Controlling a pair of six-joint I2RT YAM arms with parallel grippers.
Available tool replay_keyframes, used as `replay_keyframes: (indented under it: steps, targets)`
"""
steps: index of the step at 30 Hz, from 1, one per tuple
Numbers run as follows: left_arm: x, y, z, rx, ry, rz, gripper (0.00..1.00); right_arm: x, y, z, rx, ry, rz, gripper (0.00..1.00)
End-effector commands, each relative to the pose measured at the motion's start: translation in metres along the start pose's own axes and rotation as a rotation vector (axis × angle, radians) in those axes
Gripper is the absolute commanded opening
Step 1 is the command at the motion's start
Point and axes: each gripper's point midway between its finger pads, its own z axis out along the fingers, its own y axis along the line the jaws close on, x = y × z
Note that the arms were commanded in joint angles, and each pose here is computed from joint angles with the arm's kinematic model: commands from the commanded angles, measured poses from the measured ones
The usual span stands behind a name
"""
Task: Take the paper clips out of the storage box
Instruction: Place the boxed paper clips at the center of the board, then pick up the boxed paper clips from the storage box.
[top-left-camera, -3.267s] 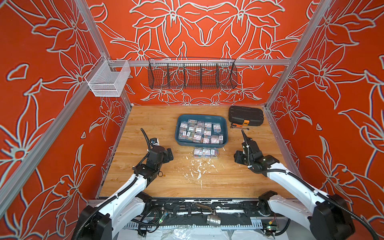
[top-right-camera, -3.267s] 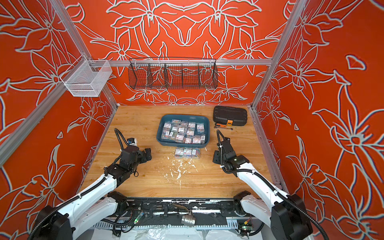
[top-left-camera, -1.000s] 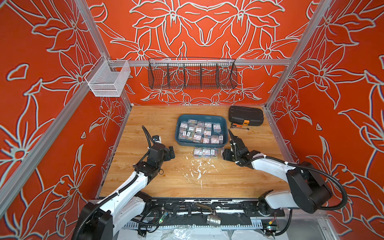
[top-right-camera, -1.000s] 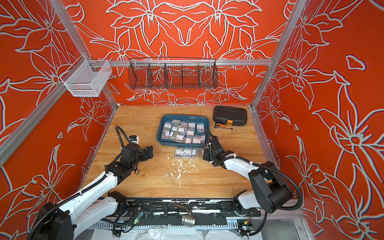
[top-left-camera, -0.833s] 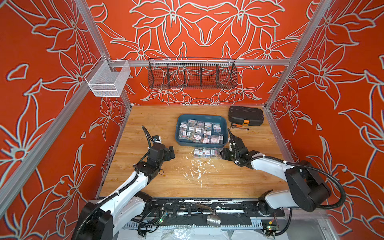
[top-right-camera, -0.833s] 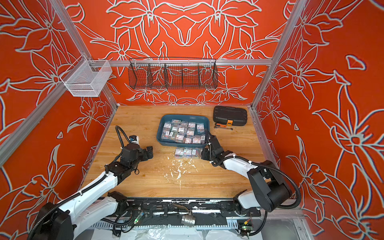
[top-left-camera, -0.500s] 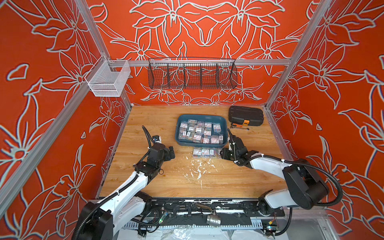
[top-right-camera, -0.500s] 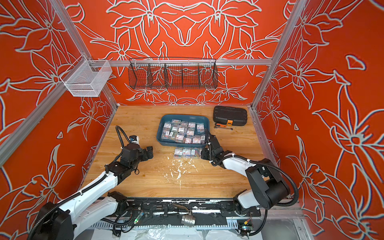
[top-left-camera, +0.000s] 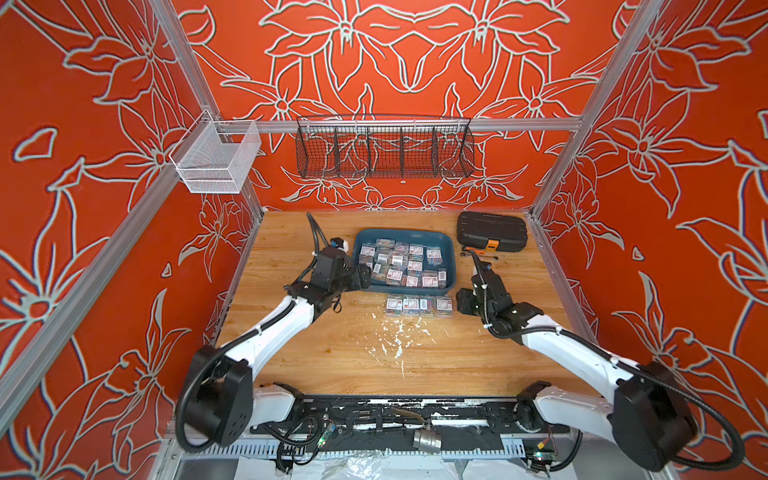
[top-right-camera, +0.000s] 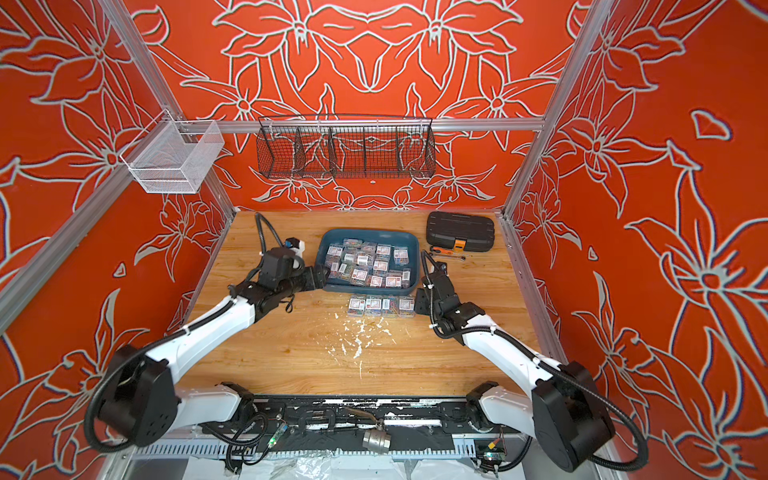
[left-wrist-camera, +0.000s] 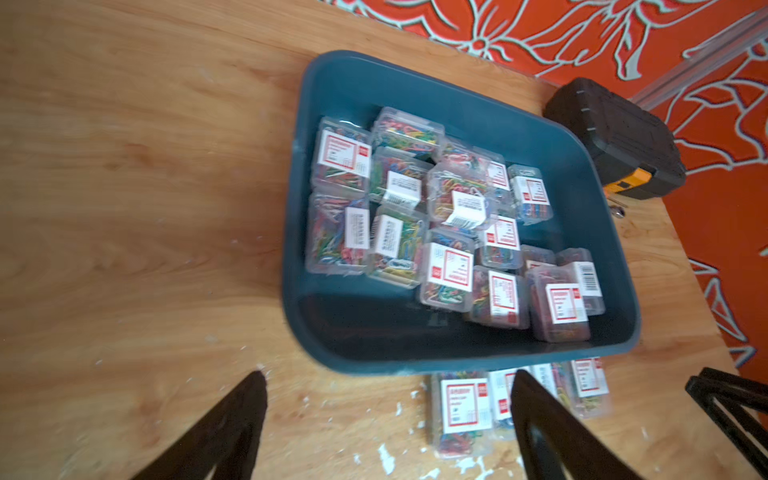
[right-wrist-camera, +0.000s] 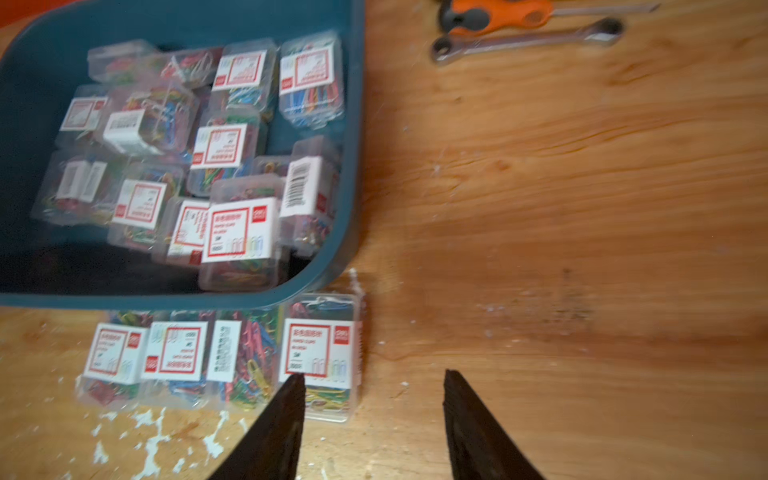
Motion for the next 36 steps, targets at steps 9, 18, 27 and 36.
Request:
replay_keyframes:
  steps: [9,18,27,36]
  targets:
    - [0.005,-0.059,0.095,0.017,0.276,0.129,0.8,-0.031,-0.073,-0.028,0.364,-0.21,-0.009,0.64]
    - [0.01,-0.055,0.146,-0.107,0.359,0.202,0.79,-0.033,-0.071,-0.012,0.397,-0.173,-0.029,0.64]
    - [0.009,-0.055,0.169,-0.151,0.383,0.233,0.8,-0.028,-0.069,-0.009,0.38,-0.15,-0.037,0.63]
    - [0.015,-0.042,0.189,-0.232,0.417,0.253,0.77,-0.026,-0.067,-0.01,0.359,-0.146,-0.04,0.63]
